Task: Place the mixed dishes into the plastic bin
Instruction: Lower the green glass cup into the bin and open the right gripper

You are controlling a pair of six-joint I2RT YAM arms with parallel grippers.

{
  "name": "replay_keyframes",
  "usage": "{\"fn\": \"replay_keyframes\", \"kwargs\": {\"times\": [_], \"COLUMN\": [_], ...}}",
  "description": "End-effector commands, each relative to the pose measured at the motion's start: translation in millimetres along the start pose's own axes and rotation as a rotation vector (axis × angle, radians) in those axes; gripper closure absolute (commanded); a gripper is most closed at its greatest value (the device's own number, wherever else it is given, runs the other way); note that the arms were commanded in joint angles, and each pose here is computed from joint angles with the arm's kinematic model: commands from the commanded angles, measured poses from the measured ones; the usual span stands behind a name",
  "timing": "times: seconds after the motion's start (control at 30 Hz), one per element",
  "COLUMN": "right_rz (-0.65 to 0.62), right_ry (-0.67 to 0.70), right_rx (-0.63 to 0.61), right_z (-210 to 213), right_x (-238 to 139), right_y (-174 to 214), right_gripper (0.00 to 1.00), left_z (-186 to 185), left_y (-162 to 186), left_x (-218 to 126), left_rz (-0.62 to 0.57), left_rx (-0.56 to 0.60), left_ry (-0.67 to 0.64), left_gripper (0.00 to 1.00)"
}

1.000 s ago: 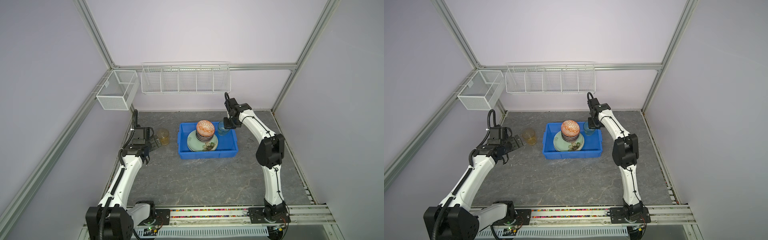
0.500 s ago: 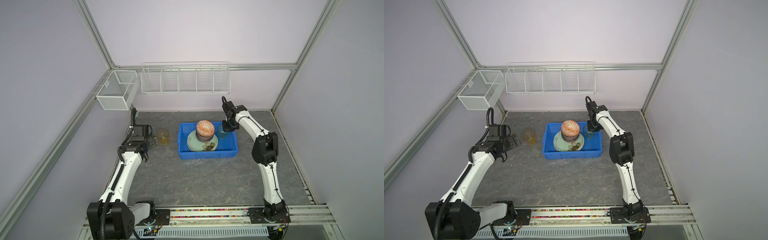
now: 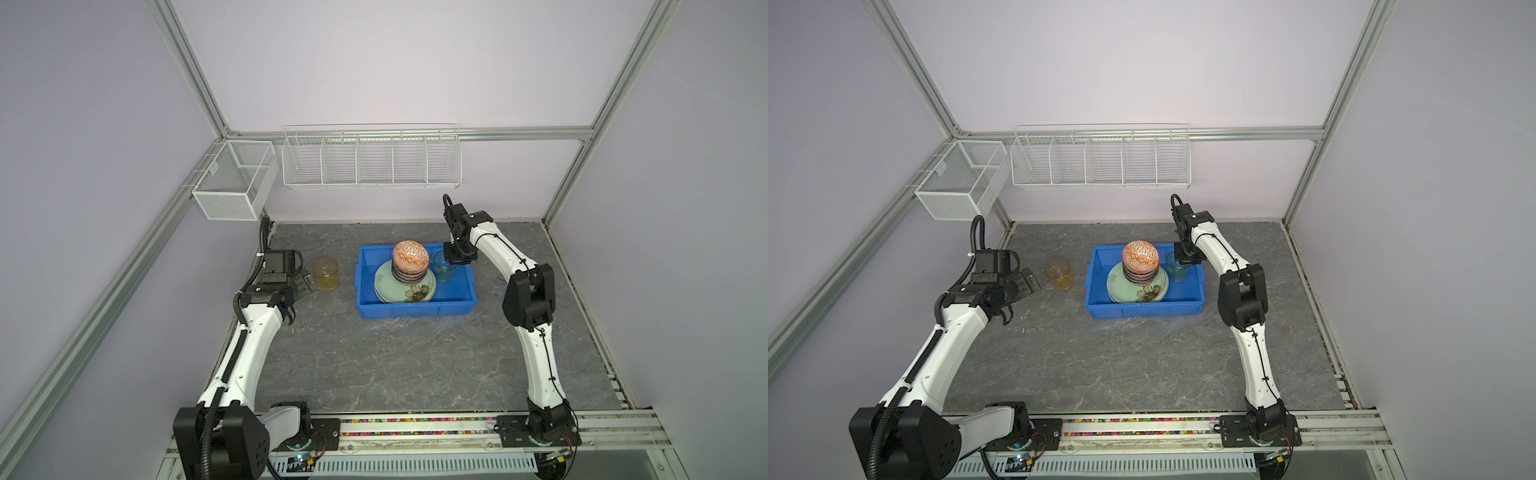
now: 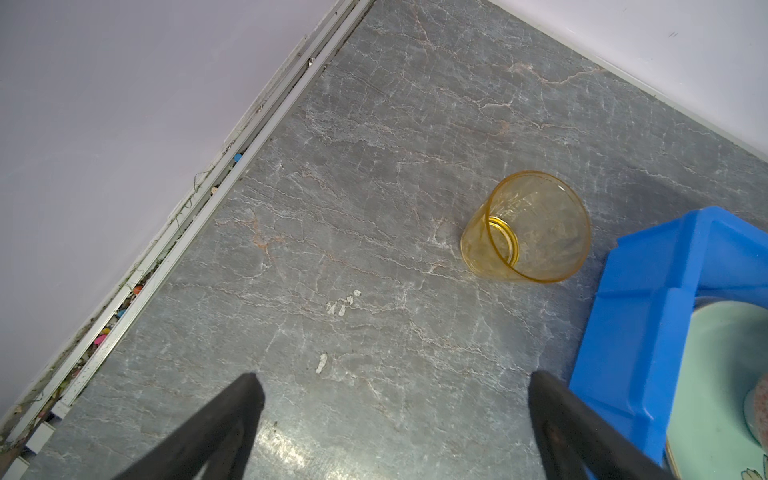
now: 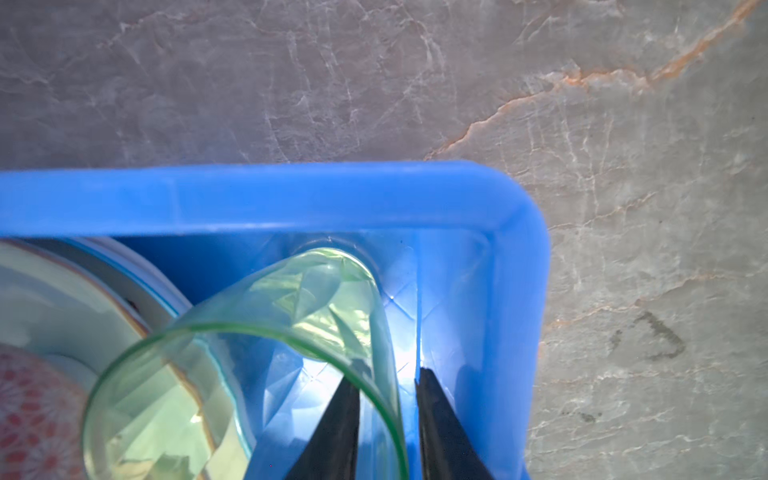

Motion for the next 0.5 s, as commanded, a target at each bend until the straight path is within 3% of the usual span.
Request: {"fn": "replay_keyframes", "kwargs": {"times": [0.0, 0.3, 0.37, 0.47], "right_rz": [-0.038, -0.148, -0.170, -0.193], "right_ry": [-0.001, -0.057, -0.078, -0.096], "right_rx": [0.004, 0.013, 0.011, -0.003], "right_z": [-4.0, -10.6, -12.5, -17.6], "right_x": [-25.8, -82.1, -93.6, -110.8], "right_y": [-0.9, 12.3, 18.9, 30.9], "right_gripper": [0.68, 0.62, 0.57, 0.42], "left_z": [2.9, 1.7, -1.7, -5.4], "left_y": [-4.7, -3.1, -3.8, -8.1], "left_x": [-4.5, 2.5, 5.6, 8.7], "left_rz": [-0.005, 0.036, 0.048, 0.074], "left_rx": [-0.034, -0.033, -0.028, -0.020], "left_ry": [-0.015, -0.021, 0.007, 0.009], "left_gripper": [0.01, 0.01, 0.01, 0.03]}}
Point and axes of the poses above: each gripper's point midway between its finger pads, its own x axis out along the fingers, its own z axis along the line the jaws close on, y = z × x, the point moved 7 cm from there along -x, back along the fingers, and after that the axes turned 2 degrees about x, right-handed, at the moved point
